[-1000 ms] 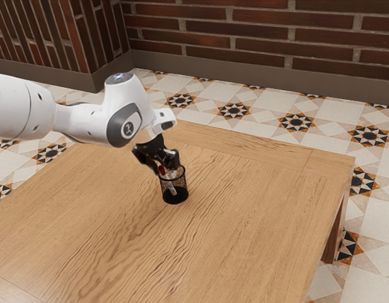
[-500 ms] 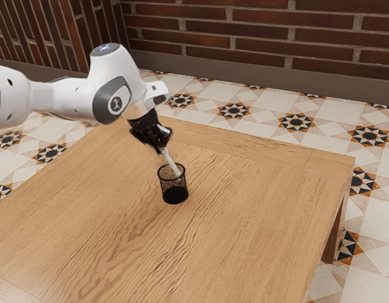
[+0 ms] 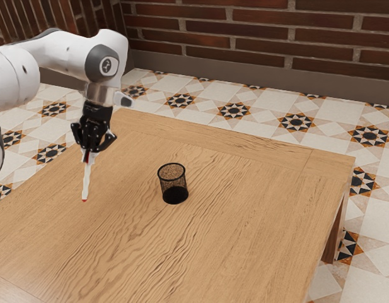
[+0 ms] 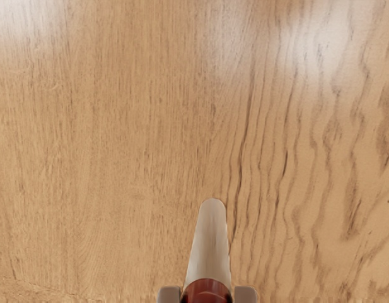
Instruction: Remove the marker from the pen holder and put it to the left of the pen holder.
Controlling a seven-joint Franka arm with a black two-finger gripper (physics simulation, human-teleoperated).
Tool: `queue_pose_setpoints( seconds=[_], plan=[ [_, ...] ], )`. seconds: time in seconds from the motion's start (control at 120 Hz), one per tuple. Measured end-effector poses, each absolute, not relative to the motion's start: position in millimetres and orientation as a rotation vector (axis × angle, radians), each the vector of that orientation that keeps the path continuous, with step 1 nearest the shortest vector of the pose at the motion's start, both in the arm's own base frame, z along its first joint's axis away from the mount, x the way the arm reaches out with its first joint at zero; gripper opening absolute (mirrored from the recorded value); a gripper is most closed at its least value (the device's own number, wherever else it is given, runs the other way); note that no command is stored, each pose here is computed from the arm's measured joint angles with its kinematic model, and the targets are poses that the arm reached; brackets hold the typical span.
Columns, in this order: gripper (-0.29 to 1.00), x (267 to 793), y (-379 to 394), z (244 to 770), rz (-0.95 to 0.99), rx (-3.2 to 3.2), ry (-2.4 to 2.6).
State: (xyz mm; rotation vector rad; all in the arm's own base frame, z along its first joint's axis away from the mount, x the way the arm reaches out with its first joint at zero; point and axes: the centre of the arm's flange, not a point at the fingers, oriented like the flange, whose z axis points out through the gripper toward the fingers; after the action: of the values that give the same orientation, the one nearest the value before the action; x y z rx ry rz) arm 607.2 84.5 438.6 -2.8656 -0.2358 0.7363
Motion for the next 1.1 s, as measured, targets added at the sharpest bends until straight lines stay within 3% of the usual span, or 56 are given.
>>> queue_pose_setpoints(
  seconds=[0.175,0.4,0.592,0.75,0.833,0.9,0.992,1.1],
  plan=[
    [-0.08,635,96,392,0.990,-2.742,-0.273],
    [-0.08,650,122,354,1.093,-2.693,-0.328],
    [0.34,654,127,340,1.091,-2.715,-0.340],
    [0.53,659,127,339,1.046,-2.781,-0.349],
    [0.59,665,113,367,0.939,-2.878,-0.331],
    [0.62,660,79,441,0.747,-2.995,-0.252],
    [0.65,605,48,527,0.527,-3.078,-0.187],
    [0.67,568,9,571,0.329,-3.077,-0.093]
  ],
)
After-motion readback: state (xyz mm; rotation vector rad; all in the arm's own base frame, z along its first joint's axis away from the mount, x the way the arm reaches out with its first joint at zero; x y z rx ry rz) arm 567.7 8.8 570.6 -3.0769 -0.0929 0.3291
